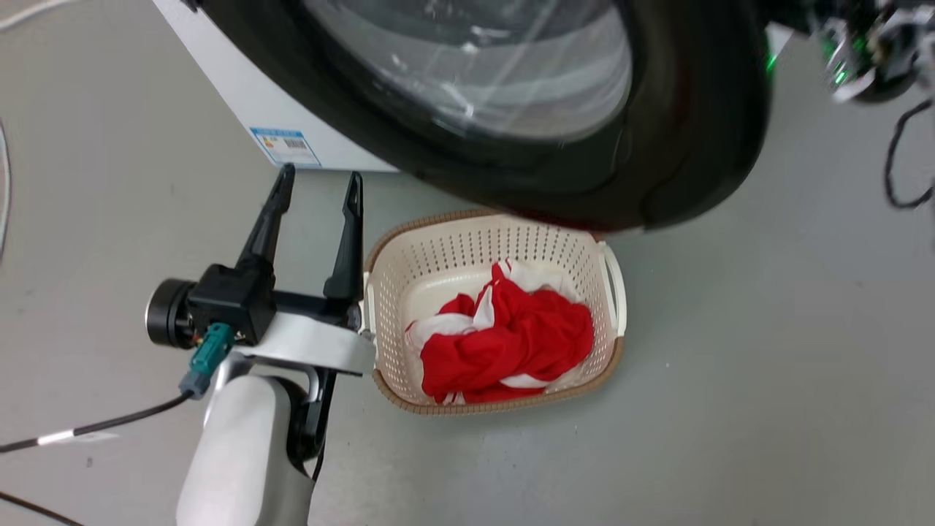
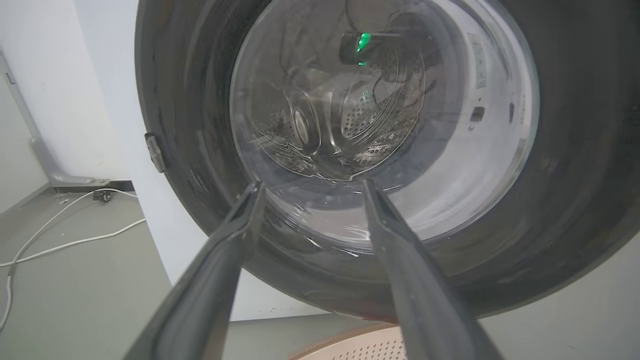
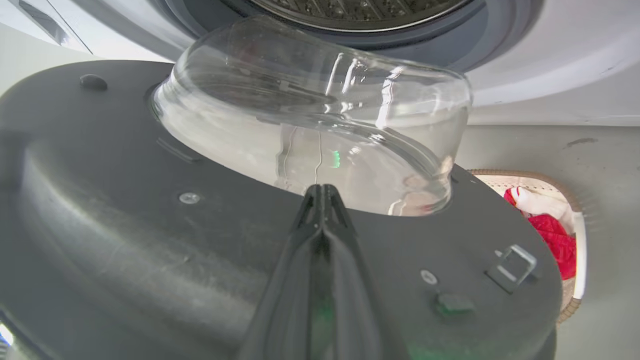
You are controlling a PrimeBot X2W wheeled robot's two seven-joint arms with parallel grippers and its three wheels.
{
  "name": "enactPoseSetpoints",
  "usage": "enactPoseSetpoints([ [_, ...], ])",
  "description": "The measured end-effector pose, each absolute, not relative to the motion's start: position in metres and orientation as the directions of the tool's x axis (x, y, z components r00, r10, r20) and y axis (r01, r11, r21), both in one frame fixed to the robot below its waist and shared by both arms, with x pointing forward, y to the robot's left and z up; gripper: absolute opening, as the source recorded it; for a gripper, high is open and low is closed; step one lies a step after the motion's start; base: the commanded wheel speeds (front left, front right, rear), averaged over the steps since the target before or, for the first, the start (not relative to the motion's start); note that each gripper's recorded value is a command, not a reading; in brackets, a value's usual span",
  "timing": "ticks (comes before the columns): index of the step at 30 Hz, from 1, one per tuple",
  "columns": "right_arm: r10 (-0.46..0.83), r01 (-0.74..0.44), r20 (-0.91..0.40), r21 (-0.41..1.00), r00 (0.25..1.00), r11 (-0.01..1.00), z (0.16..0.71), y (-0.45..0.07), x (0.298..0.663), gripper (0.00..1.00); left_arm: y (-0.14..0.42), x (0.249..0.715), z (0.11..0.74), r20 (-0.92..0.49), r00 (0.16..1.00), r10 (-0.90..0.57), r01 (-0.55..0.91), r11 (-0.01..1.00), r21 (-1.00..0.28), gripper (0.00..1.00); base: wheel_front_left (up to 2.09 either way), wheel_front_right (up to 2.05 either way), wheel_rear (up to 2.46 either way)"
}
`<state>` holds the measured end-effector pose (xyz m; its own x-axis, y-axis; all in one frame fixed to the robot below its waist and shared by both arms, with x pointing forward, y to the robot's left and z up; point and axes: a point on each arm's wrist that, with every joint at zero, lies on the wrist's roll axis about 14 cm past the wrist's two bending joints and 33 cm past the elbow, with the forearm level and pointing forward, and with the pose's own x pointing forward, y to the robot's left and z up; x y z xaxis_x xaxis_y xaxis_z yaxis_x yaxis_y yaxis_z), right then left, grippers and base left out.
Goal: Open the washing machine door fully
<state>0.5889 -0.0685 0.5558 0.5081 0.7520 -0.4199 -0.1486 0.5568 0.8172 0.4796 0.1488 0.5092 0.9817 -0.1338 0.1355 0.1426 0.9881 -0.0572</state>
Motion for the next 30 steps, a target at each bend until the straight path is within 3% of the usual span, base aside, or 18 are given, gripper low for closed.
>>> enactPoseSetpoints([
  [15, 0.873, -0.230, -0.360, 0.866, 0.329, 0.444, 0.564, -0.020, 0.475, 0.00, 0.148, 0.422, 0.533, 0.159, 0.977, -0.145, 0.153, 0.987, -0.042, 1.00, 0.00, 0.00, 0.00],
  [30, 0.940, -0.298, -0.291, 0.895, 0.177, 0.333, 0.556, 0.020, 0.400, 0.00, 0.150, 0.399, 0.544, 0.183, 0.974, -0.133, 0.144, 0.988, -0.048, 1.00, 0.00, 0.00, 0.00],
])
